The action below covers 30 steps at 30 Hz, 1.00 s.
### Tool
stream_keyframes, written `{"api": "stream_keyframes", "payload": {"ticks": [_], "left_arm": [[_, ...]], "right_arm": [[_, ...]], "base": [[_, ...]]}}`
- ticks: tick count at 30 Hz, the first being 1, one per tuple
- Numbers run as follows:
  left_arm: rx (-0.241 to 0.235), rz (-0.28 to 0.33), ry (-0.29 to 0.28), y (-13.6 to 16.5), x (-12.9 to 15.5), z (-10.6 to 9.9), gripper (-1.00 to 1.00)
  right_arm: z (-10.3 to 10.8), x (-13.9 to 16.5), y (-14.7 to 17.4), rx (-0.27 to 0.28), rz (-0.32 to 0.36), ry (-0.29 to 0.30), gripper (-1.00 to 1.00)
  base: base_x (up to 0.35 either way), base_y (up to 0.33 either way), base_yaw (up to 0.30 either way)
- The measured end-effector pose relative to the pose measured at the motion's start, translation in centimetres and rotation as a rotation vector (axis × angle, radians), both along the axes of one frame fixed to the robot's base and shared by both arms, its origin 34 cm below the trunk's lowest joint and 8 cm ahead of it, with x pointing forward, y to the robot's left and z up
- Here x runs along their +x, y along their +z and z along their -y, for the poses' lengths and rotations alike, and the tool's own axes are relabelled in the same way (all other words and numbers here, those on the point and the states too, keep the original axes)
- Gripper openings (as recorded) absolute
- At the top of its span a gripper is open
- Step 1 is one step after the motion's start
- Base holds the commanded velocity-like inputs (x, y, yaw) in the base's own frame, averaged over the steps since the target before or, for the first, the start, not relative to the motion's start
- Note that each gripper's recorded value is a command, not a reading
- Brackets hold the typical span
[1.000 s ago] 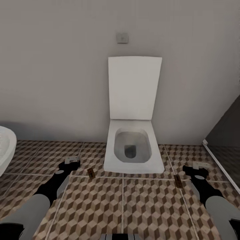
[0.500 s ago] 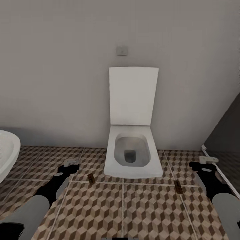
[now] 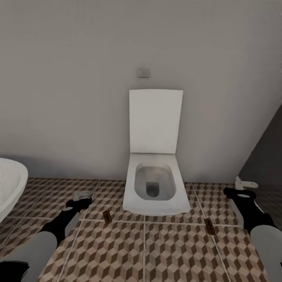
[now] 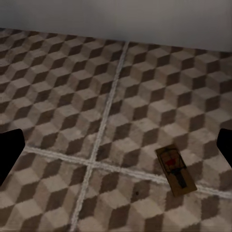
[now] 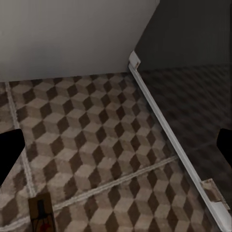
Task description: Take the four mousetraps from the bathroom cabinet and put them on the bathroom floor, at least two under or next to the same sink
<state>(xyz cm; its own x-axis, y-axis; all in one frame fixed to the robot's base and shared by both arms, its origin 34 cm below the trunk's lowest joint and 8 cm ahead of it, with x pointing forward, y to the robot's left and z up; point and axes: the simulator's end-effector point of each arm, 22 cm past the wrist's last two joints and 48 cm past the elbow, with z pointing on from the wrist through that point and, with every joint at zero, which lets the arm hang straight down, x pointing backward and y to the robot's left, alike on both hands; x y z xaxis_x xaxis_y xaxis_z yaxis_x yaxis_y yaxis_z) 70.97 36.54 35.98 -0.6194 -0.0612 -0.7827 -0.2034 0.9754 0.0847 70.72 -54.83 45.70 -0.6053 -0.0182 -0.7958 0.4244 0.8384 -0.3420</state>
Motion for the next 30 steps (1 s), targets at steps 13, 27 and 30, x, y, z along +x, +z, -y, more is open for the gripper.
{"api": "stream_keyframes", "payload": {"ticks": [13, 27, 30], "left_arm": [[0.007, 0.060, 0.016, 2.4, -0.2, -0.7, 1.00], [0.007, 0.096, 0.024, 5.1, -0.4, -0.9, 1.00], [0.008, 0.096, 0.026, 5.4, -0.6, -1.0, 1.00]], "right_arm": [[-0.1, 0.2, 3.5, 0.000, 0.050, 0.003, 1.00], [-1.2, -0.3, 4.8, 0.030, 0.070, 0.011, 1.00], [-1.6, -0.9, 3.9, 0.046, 0.051, 0.016, 1.00]], "base": [[0.000, 0.000, 0.000], [0.000, 0.000, 0.000], [0.000, 0.000, 0.000]]}}
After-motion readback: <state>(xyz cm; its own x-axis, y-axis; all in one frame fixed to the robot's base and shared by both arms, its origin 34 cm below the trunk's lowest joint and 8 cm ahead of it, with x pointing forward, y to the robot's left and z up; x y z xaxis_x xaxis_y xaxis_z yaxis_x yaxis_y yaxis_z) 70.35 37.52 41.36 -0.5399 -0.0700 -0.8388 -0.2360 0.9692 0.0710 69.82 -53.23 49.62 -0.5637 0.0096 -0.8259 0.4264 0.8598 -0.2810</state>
